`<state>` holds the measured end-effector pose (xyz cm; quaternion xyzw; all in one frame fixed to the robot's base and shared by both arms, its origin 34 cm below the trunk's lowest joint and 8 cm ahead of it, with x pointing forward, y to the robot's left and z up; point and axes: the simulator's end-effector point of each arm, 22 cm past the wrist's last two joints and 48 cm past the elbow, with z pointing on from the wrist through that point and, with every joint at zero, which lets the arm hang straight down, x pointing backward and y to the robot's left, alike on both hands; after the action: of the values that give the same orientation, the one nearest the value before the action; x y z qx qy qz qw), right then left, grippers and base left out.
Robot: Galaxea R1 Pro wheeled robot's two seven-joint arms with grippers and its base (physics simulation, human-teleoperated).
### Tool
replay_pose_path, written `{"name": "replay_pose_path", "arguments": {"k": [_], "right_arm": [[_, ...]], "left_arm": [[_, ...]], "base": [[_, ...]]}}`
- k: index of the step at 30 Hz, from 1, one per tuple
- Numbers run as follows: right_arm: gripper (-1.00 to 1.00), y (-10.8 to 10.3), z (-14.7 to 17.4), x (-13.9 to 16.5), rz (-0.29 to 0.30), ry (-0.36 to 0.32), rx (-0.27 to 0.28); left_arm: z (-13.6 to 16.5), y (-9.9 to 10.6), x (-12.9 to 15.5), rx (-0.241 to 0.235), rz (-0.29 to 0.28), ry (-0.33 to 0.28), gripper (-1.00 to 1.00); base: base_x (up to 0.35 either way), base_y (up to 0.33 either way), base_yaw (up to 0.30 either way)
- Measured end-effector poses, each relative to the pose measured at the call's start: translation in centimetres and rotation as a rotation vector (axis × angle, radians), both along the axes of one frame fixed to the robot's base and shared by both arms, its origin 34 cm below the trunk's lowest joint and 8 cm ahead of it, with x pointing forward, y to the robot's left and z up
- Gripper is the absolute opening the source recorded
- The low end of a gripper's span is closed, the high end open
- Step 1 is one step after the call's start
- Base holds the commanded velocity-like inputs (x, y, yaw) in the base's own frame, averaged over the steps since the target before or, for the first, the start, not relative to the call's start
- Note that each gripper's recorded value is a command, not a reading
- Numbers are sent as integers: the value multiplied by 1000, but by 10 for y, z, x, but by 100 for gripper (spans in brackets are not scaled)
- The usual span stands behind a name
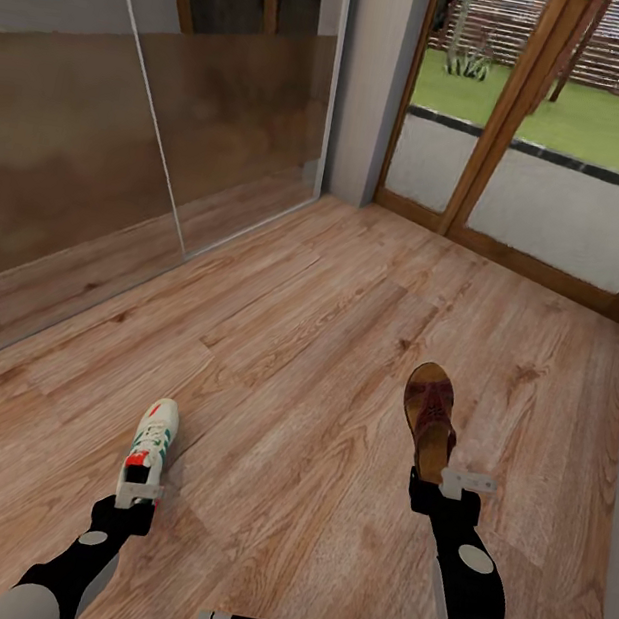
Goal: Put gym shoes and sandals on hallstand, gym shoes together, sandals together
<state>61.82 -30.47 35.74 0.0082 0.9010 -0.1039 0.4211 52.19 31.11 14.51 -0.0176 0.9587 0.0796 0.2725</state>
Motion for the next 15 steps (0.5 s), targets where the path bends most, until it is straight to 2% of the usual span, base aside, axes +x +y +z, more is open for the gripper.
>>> {"name": "replay_pose_path", "arguments": {"k": [5, 7, 8, 9, 12, 15], "right_arm": [[-100, 0, 11, 3, 0, -20, 0], [-100, 2, 5, 0, 7, -27, 2], [-100, 3, 7, 2, 11, -48, 0], [-100, 5, 16, 10, 26, -119, -5], [-100, 5, 14, 4, 29, -116, -4], [-100, 6, 1, -12, 30, -84, -1]], "left_arm": [[9, 0, 6, 0, -1, -18, -100], [13, 2, 7, 4, 1, -25, -100], [15, 3, 7, 5, 1, -29, -100], [12, 8, -7, 10, 9, -13, -100], [16, 9, -14, 12, 7, -25, -100], [24, 7, -15, 12, 1, -80, -100]], "base": [[0, 0, 0], [0, 0, -22], [0, 0, -75], [0, 0, -77], [0, 0, -87], [0, 0, -97]]}}
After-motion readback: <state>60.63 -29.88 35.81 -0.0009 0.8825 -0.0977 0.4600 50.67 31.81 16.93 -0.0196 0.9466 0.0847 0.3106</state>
